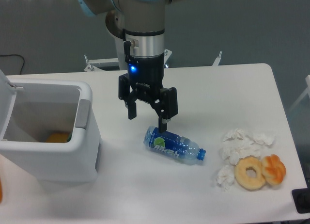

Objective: Close the trash can
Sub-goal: 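Raise the gripper and move it over the white trash can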

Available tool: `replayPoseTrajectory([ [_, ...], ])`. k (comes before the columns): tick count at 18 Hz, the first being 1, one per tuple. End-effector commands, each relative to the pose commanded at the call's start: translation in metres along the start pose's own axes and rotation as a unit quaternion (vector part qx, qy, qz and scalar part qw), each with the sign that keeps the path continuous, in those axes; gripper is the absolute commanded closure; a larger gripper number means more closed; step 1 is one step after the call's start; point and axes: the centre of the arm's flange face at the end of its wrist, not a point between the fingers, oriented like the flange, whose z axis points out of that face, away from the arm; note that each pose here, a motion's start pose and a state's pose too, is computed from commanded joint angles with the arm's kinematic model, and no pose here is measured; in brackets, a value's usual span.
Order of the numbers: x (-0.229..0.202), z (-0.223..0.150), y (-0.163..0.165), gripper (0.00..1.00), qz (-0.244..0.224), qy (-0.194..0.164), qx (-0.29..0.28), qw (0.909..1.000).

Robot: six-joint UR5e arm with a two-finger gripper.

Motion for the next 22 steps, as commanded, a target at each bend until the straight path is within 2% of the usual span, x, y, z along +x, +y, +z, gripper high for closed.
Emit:
replayPoseTrajectory([
  [4, 0.0, -0.001, -0.002, 0.0, -0.009, 0.0, 0.004, 1.0],
  [8, -0.002, -0.002, -0.007, 0.0, -0.091, 0.007, 0.019, 0.9957],
  [12, -0.003, -0.004, -0.011, 0.0, -0.109, 0.013, 0.033, 0.9934],
  [17, -0.011, -0.017, -0.022, 0.0, -0.185, 0.006, 0.046, 0.9816],
  [22, 0.006, -0.02, -0.041, 0.0, -0.202, 0.017, 0.055, 0.9778],
])
